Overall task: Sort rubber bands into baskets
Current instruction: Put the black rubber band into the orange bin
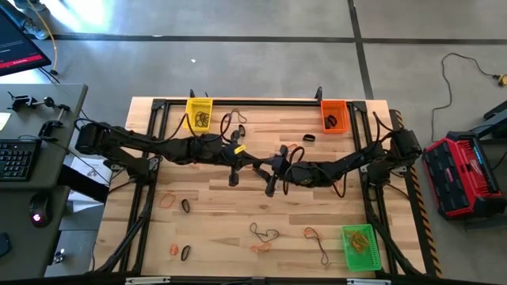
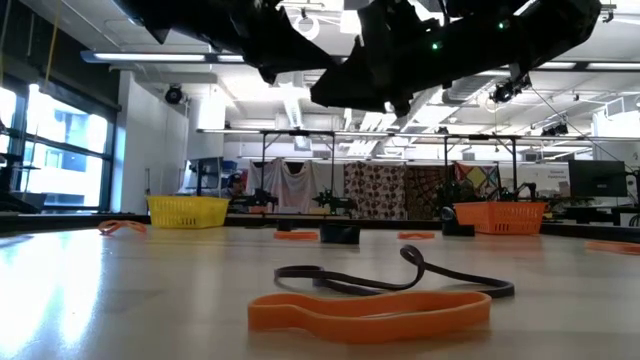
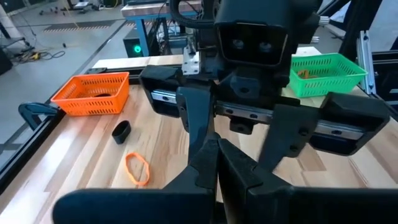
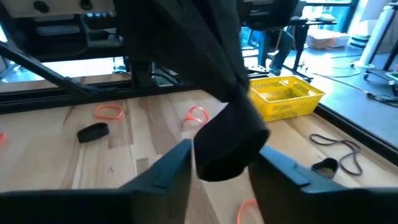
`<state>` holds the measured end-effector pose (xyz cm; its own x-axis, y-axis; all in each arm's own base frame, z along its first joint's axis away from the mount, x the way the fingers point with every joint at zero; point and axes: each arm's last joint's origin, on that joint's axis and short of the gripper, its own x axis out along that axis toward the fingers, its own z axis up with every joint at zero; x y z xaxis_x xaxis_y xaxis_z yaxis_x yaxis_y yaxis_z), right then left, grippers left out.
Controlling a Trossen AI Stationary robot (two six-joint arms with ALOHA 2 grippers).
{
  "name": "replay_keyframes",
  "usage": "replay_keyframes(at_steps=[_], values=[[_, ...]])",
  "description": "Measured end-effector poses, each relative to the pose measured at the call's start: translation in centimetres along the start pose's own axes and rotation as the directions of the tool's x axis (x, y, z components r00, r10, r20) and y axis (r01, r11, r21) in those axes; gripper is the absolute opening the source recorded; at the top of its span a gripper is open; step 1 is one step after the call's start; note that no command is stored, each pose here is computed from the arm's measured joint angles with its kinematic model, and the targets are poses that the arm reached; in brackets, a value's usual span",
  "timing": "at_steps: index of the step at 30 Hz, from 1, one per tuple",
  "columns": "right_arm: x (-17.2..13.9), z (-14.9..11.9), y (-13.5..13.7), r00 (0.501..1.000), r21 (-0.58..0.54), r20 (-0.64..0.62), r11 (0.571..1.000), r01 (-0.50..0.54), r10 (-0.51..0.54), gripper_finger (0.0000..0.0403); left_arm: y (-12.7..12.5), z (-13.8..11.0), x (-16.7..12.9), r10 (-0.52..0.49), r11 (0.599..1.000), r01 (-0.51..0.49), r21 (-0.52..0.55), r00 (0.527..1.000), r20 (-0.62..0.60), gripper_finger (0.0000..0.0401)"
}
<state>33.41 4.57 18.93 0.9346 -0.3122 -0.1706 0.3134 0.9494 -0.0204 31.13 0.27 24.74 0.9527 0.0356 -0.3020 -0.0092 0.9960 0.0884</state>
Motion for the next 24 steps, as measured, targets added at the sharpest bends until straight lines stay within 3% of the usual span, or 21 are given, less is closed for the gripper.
replay_keyframes(at_steps=[7,15,24], values=[[0.00,0.02,-0.11,0.999,-0.003,0.005,0.999,0.039,-0.039,0.0012,0.00,0.00,0.00,0.000,1.000,0.000,0.000,1.000,0.000,0.0000],[-0.02,-0.35,-0.12,0.999,0.029,-0.029,0.999,0.043,-0.042,0.0004,0.29,-0.18,-0.09,0.092,0.995,-0.091,0.028,0.995,-0.026,0.0010],[-0.03,-0.51,-0.21,0.997,0.039,-0.042,0.997,0.071,-0.069,0.0002,-0.26,-0.31,-0.14,0.068,0.997,-0.066,0.050,0.997,-0.040,0.0069]])
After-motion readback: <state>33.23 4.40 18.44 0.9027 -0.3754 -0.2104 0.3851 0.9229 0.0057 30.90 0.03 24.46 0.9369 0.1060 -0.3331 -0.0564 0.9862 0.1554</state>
